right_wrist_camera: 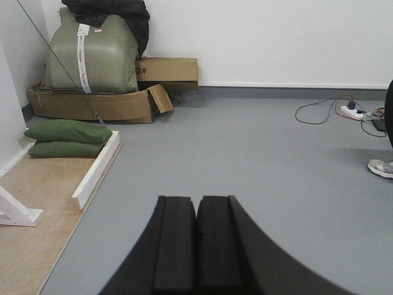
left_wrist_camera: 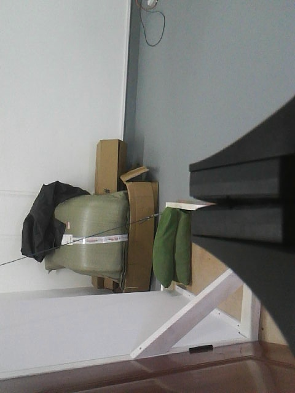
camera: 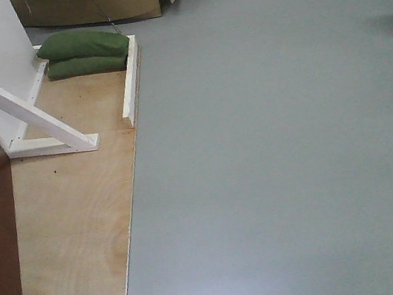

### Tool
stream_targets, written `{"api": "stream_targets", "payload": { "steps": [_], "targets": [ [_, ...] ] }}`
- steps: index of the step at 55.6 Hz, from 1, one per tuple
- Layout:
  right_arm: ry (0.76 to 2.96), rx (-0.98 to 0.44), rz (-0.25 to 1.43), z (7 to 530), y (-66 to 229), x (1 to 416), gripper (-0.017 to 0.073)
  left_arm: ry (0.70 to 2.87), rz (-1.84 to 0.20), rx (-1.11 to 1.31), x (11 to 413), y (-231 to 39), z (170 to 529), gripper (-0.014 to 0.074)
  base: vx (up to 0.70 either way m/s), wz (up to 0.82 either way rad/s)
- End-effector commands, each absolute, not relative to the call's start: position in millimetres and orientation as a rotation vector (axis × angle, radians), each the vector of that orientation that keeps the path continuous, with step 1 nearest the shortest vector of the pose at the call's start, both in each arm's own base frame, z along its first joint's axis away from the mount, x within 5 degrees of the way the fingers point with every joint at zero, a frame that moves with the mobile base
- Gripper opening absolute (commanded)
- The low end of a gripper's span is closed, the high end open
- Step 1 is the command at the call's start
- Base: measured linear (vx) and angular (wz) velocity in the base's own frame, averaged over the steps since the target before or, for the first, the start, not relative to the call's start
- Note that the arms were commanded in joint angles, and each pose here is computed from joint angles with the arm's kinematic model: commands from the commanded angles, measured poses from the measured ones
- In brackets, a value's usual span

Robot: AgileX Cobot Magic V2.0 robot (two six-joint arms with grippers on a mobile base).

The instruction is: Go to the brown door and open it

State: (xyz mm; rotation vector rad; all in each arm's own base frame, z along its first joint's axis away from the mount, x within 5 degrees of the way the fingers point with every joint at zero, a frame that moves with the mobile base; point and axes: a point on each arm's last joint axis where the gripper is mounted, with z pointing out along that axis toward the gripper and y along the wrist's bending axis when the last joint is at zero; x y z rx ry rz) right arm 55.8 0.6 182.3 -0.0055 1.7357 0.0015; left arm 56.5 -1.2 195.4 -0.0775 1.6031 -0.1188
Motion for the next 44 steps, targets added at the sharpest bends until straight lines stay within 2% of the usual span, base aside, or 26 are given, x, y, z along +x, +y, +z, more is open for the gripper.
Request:
{"api": "stream_targets", "payload": {
  "steps": [1, 31, 44],
  "targets": [
    [1.648, -0.01, -0.008, 188.3, 0.3, 55.9, 0.0, 1.491, -0.138, -0.062, 54.5, -2.3, 209.2, -0.0006, 0.0, 0.0],
    [1.648, -0.01, -0.008, 188.3, 0.3, 55.9, 0.0, 1.491, -0.139, -0.063, 54.5, -2.3, 209.6, -0.0006, 0.0, 0.0],
    [1.648, -0.01, -0.008, 188.3, 0.3, 55.9, 0.0, 1.477, -0.128, -0.064, 49.4, -1.3, 231.7, -0.0006, 0.0, 0.0]
  ]
}}
